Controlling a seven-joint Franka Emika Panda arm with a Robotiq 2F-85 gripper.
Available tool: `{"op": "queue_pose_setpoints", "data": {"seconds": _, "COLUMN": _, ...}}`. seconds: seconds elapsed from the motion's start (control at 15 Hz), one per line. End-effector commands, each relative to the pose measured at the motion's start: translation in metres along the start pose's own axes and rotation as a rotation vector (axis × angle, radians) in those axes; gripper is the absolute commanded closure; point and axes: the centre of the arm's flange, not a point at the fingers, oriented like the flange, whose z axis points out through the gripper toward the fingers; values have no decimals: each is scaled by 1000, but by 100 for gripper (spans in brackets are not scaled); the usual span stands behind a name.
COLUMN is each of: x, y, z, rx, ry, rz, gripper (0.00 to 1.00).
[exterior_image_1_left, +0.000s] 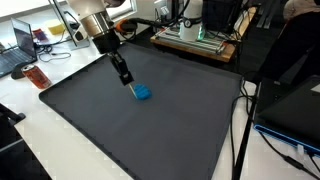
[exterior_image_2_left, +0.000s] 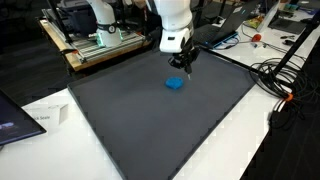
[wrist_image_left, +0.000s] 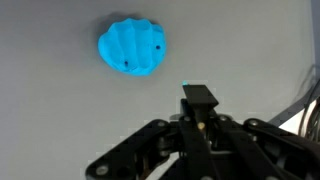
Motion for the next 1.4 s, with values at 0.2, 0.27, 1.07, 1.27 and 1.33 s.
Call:
{"op": "queue_pose_setpoints", "data": {"seconds": 0.2, "x": -57, "y": -28, "z": -20, "rx": -163, "ry": 69, "rz": 38, "gripper": 97}}
{"op": "queue_pose_setpoints", "data": {"seconds": 0.27, "x": -64, "y": -31, "z": -21, "rx": -176, "ry": 84, "rz": 37, "gripper": 97}}
{"op": "queue_pose_setpoints", "data": {"seconds": 1.07, "x": -119, "y": -44, "z": -3, "rx": -394, "ry": 246, "rz": 23, "gripper": 97}}
{"op": "queue_pose_setpoints", "data": {"seconds": 1.27, "x": -125, "y": -45, "z": 2, "rx": -428, "ry": 250, "rz": 15, "gripper": 97}}
{"op": "queue_pose_setpoints", "data": {"seconds": 1.33, "x": -127, "y": -45, "z": 4, "rx": -433, "ry": 252, "rz": 4, "gripper": 97}}
